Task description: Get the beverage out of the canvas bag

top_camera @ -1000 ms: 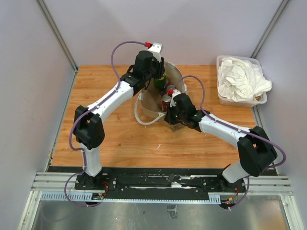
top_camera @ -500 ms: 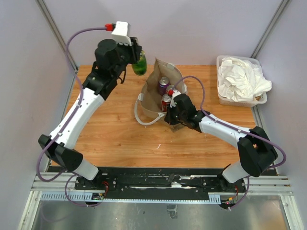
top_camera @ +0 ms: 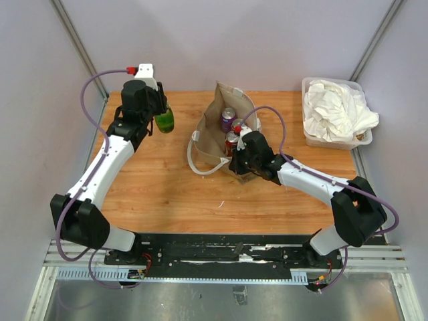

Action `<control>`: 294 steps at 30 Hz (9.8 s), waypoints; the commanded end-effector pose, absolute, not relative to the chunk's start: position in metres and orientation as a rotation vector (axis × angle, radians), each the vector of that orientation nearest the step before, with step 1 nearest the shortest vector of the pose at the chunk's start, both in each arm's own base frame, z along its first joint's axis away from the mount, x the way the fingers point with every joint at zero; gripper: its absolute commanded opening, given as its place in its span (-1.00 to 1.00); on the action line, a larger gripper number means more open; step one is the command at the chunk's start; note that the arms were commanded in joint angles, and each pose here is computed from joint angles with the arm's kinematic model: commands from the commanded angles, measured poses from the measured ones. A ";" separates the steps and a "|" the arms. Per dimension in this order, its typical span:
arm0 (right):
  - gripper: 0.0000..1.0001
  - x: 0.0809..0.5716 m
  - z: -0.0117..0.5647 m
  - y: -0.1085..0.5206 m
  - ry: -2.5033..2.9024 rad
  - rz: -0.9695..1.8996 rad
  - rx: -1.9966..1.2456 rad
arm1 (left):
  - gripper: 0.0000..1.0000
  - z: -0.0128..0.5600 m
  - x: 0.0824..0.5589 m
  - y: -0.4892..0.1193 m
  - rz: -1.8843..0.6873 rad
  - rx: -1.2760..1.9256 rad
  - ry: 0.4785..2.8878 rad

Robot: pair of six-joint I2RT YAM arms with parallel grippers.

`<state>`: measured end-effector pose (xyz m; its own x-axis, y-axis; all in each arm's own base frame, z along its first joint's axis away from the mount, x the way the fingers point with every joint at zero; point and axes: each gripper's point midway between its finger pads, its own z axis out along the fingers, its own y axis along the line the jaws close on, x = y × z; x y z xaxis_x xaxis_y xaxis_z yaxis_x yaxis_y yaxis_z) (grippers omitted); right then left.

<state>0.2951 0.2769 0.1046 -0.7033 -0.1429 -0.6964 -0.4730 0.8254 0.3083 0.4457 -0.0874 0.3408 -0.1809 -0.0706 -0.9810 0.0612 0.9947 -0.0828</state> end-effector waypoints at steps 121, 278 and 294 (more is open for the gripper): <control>-0.25 0.231 0.066 0.228 2.567 0.472 -0.484 | 0.91 0.104 0.423 -0.337 -0.256 0.696 2.239; -0.25 0.235 0.064 0.238 2.551 0.524 -0.491 | -0.99 0.400 0.390 -0.126 -0.070 0.231 1.930; -0.25 0.234 0.061 0.240 2.564 0.536 -0.484 | -0.99 0.276 0.400 -0.066 -0.193 0.095 2.125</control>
